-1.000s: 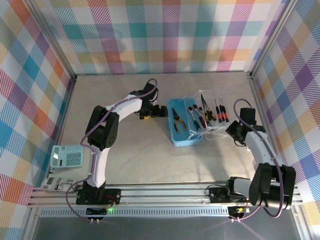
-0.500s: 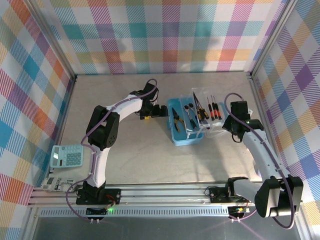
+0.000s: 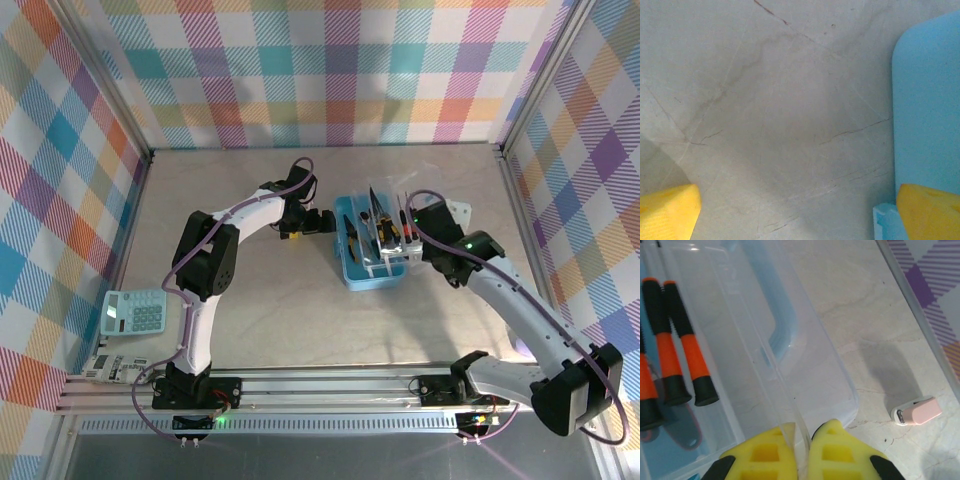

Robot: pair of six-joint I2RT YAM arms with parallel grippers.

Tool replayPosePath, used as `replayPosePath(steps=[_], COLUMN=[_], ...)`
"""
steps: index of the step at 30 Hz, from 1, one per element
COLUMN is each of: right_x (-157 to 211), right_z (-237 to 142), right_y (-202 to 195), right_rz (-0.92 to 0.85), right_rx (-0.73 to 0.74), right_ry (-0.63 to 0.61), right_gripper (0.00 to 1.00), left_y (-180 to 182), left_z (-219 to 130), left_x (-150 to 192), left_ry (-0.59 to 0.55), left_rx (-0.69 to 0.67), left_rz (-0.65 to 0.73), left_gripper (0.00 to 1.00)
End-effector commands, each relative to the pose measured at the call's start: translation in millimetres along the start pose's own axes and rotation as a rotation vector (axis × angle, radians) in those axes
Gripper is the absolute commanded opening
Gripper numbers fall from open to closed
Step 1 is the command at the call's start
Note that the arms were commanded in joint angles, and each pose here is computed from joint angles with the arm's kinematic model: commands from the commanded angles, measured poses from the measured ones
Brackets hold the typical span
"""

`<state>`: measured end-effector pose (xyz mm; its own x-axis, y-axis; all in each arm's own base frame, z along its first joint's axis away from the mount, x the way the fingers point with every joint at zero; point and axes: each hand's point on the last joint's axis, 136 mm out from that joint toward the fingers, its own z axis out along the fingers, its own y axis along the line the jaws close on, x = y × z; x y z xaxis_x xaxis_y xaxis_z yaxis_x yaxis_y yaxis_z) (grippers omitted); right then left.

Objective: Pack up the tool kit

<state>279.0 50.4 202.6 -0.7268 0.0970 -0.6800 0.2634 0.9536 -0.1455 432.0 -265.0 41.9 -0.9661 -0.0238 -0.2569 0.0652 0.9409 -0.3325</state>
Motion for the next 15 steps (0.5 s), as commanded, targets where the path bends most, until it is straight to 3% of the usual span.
replayPosePath(steps=[1, 15], right_x=[-4.2, 27.5], right_z=[-25.0, -66.8], right_y=[73.5, 148.0], right_rz=[0.017, -0.098], right_rx=[-0.269, -0.382], right_ry=[0.001, -0.010], right_gripper=[0.00, 0.00], left_y=[-49.4, -56.7], left_z=[4.3, -8.3], left_x=[3.1, 4.3], left_ry=[-0.017, -0.035], left_rx=[0.128, 0.150], left_rz=[0.069, 0.081], left_gripper=[1.00, 1.00])
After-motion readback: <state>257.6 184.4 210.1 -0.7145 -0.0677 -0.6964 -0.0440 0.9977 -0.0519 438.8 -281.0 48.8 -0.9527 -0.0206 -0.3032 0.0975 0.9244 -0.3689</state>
